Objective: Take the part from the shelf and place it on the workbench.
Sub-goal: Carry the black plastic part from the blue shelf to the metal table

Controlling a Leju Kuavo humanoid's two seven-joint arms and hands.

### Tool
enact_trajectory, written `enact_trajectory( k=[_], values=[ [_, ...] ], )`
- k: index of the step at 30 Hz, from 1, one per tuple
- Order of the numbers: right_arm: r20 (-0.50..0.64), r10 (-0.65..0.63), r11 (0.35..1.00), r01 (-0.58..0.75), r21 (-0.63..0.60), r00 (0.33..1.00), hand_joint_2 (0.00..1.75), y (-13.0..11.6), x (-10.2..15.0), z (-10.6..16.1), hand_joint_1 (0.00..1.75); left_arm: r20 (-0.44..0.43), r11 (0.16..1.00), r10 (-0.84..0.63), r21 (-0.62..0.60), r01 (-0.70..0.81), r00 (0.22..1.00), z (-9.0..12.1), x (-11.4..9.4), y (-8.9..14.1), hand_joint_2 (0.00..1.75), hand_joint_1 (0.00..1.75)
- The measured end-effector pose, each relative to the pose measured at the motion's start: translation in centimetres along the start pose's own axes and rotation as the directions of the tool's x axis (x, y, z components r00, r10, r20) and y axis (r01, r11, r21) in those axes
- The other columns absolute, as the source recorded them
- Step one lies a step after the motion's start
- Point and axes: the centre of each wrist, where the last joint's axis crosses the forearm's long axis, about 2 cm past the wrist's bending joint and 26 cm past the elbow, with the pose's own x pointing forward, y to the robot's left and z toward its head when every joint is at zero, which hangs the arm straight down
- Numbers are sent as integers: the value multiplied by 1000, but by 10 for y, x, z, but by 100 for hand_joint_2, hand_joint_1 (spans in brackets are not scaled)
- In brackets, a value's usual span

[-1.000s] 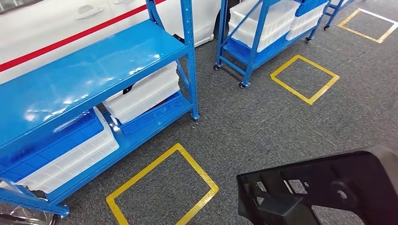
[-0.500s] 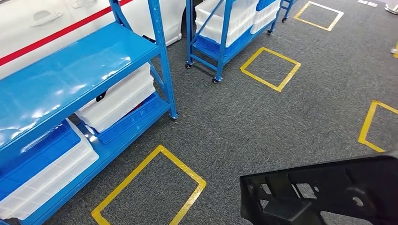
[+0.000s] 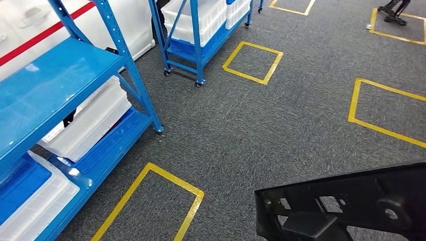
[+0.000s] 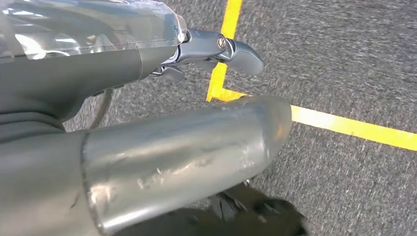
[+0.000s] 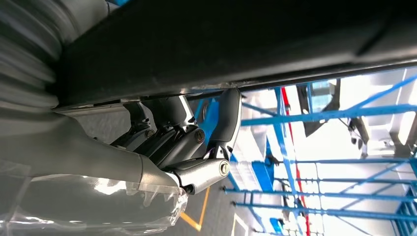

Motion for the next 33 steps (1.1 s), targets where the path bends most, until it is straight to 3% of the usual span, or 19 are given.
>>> enact_trajectory(
  k=[12,24,33],
  values=[
    [-12,-4,1000,4,23,1000,175,1,-1,-2,175,0,999,21,24,-21,1000,-3,6,-2,0,0],
    [-43,18,1000,-19,-6,999,175,-1,-2,3,175,-8,1000,-11,-4,11,1000,6,-7,-7,0,0],
    [-56,14,1000,-12,21,998,175,1,-1,4,175,-25,1000,-5,7,5,1000,5,-6,-7,0,0]
  ],
)
